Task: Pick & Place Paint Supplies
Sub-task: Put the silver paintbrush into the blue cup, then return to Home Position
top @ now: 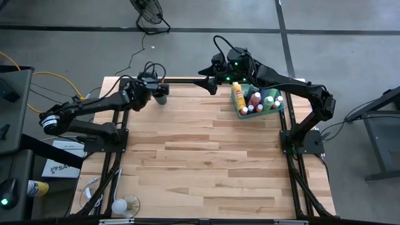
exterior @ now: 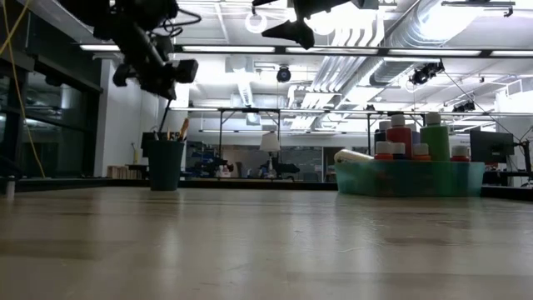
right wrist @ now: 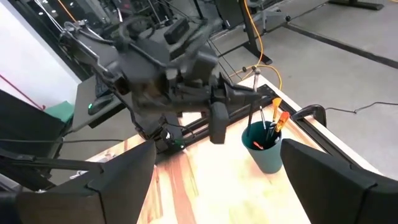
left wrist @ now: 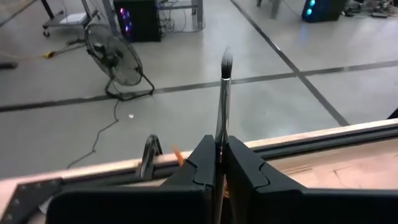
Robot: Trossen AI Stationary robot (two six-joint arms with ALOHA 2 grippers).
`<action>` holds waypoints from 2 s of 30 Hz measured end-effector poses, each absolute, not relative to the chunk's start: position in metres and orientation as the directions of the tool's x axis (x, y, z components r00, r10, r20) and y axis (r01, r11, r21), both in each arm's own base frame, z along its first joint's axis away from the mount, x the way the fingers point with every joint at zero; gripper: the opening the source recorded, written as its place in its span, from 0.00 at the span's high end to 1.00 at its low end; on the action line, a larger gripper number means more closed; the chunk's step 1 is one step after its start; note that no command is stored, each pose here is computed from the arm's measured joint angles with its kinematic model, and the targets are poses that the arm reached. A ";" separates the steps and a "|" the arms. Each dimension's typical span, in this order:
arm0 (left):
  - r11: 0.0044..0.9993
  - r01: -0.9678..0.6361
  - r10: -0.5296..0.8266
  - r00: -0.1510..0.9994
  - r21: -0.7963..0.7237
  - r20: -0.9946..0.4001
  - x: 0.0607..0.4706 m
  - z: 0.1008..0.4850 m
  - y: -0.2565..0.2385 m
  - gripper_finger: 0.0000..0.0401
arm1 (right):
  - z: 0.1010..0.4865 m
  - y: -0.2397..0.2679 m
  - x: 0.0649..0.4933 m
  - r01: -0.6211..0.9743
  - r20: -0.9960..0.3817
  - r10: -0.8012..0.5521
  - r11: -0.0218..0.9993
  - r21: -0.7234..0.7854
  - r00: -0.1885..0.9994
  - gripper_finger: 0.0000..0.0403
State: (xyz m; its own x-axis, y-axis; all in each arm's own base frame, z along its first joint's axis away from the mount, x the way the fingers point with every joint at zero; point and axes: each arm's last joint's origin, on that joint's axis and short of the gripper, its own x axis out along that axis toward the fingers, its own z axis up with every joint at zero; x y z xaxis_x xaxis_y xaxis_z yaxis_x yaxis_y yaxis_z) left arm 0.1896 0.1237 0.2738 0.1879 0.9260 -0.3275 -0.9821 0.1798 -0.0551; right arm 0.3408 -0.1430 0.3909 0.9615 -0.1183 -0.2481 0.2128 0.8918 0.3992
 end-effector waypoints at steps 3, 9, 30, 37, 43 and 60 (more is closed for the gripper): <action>0.161 -0.985 0.920 0.174 -0.065 -0.350 0.189 0.260 0.124 0.98 | 0.391 -0.143 0.341 0.211 -0.248 -0.118 0.894 0.394 0.961 0.16; 0.140 -0.988 0.919 0.153 -0.064 -0.363 0.192 0.245 0.127 0.88 | 0.391 -0.143 0.341 0.211 -0.249 -0.118 0.895 0.394 0.961 0.16; 0.508 -0.845 0.781 0.534 -0.167 -0.324 0.176 0.299 0.108 0.34 | 0.403 -0.128 0.297 0.388 -0.431 -0.264 0.892 0.232 0.863 0.16; 0.686 -0.690 0.644 0.724 -0.230 -0.248 0.150 0.322 0.087 0.34 | 0.411 -0.094 0.279 0.313 -0.472 -0.209 0.937 0.153 0.856 0.16; 0.786 -0.570 0.537 0.821 -0.240 -0.194 0.122 0.334 0.068 0.34 | 0.384 -0.059 0.281 0.203 -0.350 -0.092 0.933 0.296 0.932 0.16; 0.886 -0.405 0.380 0.914 -0.228 -0.144 0.063 0.307 0.031 0.34 | 0.251 -0.001 0.226 0.470 -0.263 -0.455 0.434 0.769 0.851 0.16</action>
State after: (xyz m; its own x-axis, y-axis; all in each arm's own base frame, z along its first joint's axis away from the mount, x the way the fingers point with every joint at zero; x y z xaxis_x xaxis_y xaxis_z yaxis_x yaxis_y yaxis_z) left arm 0.0633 0.0307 0.3070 0.9135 0.3805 -0.1438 -0.4047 0.8855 -0.2281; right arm 0.2263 -0.0010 0.2508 0.8507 -0.4553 -0.2627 0.4696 0.4337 0.7690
